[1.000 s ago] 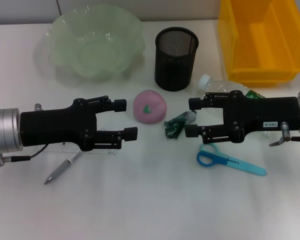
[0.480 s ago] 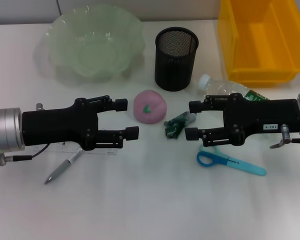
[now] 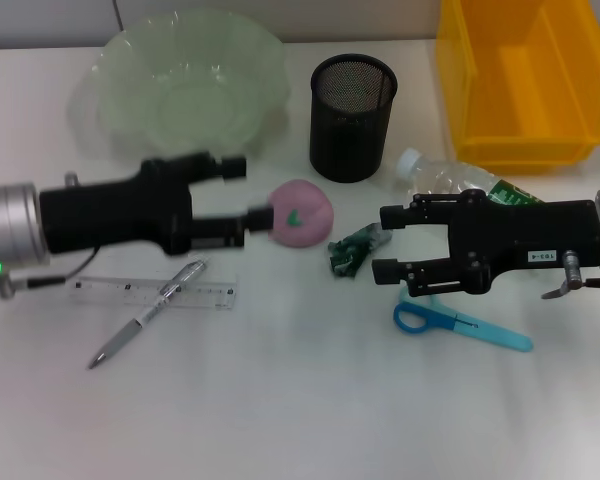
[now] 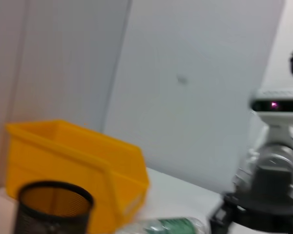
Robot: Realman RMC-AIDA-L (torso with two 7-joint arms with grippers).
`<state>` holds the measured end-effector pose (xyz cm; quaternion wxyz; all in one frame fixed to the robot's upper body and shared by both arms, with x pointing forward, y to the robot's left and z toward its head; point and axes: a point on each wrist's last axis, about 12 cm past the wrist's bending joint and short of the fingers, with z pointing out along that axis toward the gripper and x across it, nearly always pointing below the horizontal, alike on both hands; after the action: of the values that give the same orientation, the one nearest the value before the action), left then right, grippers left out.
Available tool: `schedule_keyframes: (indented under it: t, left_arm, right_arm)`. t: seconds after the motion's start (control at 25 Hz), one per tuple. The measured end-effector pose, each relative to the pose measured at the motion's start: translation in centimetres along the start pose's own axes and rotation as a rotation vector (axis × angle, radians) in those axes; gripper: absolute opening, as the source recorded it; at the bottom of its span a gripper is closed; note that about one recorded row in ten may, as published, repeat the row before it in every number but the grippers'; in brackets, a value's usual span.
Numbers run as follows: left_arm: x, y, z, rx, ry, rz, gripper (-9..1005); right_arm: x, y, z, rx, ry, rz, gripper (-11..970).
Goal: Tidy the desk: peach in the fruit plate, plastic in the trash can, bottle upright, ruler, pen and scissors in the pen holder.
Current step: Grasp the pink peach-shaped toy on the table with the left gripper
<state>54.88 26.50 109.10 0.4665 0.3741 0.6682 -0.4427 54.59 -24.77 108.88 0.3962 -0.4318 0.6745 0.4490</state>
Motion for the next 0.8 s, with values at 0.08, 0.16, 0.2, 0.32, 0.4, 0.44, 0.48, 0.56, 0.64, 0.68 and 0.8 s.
schedule_keyframes:
  t: [0.08, 0.16, 0.2, 0.32, 0.4, 0.44, 0.48, 0.56, 0.64, 0.68, 0.8]
  left_arm:
    - [-0.2, 0.3, 0.3, -0.016, 0.002, 0.008, 854]
    - [-0.6, 1.2, 1.4, -0.055, 0.036, 0.034, 853]
    - [-0.6, 1.2, 1.4, -0.055, 0.036, 0.034, 853]
    - [-0.7, 1.7, 2.6, -0.074, 0.083, 0.057, 852]
    - [-0.7, 1.9, 3.6, -0.086, 0.118, 0.074, 851]
    - [-0.6, 2.1, 4.2, -0.097, 0.139, 0.083, 851]
    - [-0.5, 2.2, 4.7, -0.107, 0.157, 0.091, 851]
    - [-0.2, 2.5, 5.8, -0.139, 0.197, 0.111, 850]
    - [-0.1, 2.6, 6.1, -0.150, 0.216, 0.119, 849]
    - [0.1, 2.7, 6.5, -0.167, 0.241, 0.130, 849]
    - [0.6, 2.8, 7.3, -0.193, 0.287, 0.150, 848]
  right_arm:
    - [0.1, 0.0, -0.2, 0.005, 0.002, 0.003, 774]
    - [0.4, 0.0, -0.5, 0.012, 0.005, 0.009, 774]
    - [0.4, 0.0, -0.5, 0.012, 0.005, 0.009, 774]
    - [0.6, 0.0, -0.8, 0.022, 0.003, 0.017, 774]
    - [0.7, 0.1, -1.0, 0.028, 0.002, 0.024, 774]
    - [0.8, 0.1, -1.1, 0.031, 0.002, 0.026, 774]
    - [0.9, 0.1, -1.1, 0.033, 0.002, 0.029, 774]
    - [1.1, 0.1, -1.3, 0.041, 0.003, 0.038, 773]
    - [1.2, 0.1, -1.3, 0.043, 0.003, 0.040, 773]
    - [1.3, 0.1, -1.3, 0.046, 0.004, 0.042, 773]
    - [1.5, 0.2, -1.4, 0.049, 0.003, 0.048, 773]
